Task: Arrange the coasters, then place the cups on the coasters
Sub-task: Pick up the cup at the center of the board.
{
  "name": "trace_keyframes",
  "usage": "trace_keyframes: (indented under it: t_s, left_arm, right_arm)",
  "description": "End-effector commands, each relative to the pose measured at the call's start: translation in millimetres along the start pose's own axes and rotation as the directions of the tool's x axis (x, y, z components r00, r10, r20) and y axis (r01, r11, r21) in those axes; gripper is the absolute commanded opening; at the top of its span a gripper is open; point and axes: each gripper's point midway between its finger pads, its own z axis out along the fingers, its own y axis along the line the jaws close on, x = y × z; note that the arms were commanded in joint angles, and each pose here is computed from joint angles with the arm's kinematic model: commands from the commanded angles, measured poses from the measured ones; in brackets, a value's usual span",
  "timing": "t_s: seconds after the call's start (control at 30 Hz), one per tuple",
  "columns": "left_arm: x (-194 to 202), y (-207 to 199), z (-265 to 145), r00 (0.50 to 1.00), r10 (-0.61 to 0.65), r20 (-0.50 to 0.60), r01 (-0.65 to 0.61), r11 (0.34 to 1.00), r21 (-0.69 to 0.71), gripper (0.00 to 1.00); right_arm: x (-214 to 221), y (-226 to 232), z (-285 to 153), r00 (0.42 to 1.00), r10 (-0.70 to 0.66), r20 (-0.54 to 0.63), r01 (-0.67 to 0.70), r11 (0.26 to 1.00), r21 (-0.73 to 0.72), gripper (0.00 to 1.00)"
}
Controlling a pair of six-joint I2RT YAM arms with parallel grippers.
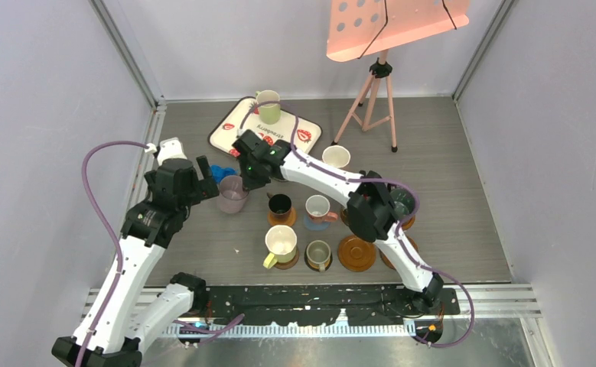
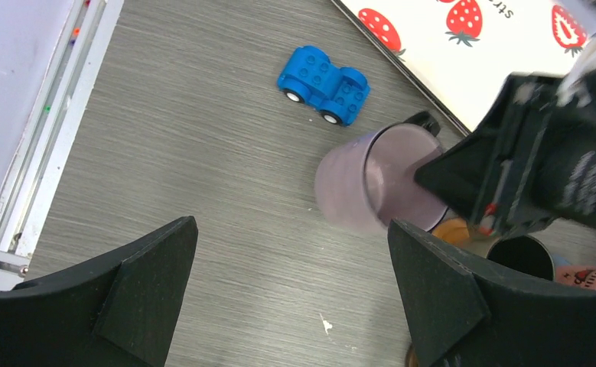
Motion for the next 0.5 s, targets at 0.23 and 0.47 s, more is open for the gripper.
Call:
trace_keyframes:
  t_s: [0.23, 0.47]
  left_arm:
    - [-14.5, -9.9, -13.6, 0.997, 0.048, 0.064, -0.053, 0.996, 0.07, 0.99]
    - [-8.3, -22.8, -12.5, 0.996, 0.079, 0.046, -0.085, 0.987, 0.136, 0.97]
  right_arm:
    - [-132.4, -19.4, -189.0, 0.908, 0.064, 0.414, -0.032, 0.996, -0.084, 0.05]
    - [-120.1, -72.6, -253.4, 0.861, 0.075, 0.503, -0.141, 0.986, 0.093, 0.05]
